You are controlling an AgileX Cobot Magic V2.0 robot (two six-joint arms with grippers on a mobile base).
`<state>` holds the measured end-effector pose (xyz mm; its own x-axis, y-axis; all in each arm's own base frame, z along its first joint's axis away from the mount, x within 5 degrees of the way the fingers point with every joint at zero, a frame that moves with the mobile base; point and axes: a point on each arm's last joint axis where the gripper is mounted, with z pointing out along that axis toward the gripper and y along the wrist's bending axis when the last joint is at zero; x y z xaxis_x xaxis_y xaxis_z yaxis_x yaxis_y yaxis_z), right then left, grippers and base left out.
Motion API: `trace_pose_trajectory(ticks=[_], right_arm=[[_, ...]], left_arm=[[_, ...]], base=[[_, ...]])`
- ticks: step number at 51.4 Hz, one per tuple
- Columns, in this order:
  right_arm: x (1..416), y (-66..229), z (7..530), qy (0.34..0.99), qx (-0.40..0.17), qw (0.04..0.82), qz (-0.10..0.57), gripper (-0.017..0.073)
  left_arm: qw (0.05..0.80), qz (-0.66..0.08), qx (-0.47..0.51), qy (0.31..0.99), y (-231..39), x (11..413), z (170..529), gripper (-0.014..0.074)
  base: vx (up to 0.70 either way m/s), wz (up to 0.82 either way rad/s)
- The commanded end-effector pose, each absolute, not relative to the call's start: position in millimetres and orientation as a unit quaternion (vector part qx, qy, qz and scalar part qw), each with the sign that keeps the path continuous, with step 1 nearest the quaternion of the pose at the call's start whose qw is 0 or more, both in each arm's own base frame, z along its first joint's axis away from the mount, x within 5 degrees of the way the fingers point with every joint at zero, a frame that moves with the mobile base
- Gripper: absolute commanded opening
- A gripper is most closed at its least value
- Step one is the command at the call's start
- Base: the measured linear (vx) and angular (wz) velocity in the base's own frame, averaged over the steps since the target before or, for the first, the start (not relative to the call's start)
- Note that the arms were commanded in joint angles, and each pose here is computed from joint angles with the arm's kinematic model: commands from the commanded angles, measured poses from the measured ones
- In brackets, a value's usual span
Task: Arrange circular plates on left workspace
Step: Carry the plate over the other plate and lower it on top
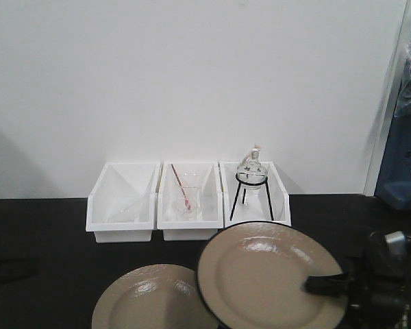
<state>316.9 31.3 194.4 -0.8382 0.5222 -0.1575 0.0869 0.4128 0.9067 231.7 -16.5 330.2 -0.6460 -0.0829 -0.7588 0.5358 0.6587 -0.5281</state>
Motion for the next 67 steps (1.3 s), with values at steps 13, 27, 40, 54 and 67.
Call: trace_pose_trajectory(ticks=[13,27,40,54,67], right_arm=[[361,138,227,0.796,0.124,0.230,0.546,-0.0004],[386,186,200,0.805,0.105,0.192,0.552,-0.0004],[390,204,180,0.822,0.050,0.211,0.526,0.0050],[391,204,179,0.826,-0.057,0.283,0.483,0.0354],[395,199,184,0.818,-0.172,0.373,0.403,0.0449]], left_arm=[[0.429,-0.408,0.134,0.794,-20,230,349,0.0164],[0.429,-0.408,0.134,0.795,-20,230,349,0.0164],[0.429,-0.407,0.134,0.795,-20,230,349,0.0164],[0.429,-0.407,0.134,0.795,-20,230,349,0.0164],[0.428,-0.408,0.135,0.795,-20,230,349,0.0164]], base=[[0.00,0.00],[0.00,0.00],[0.00,0.00],[0.00,0.00],[0.00,0.00]])
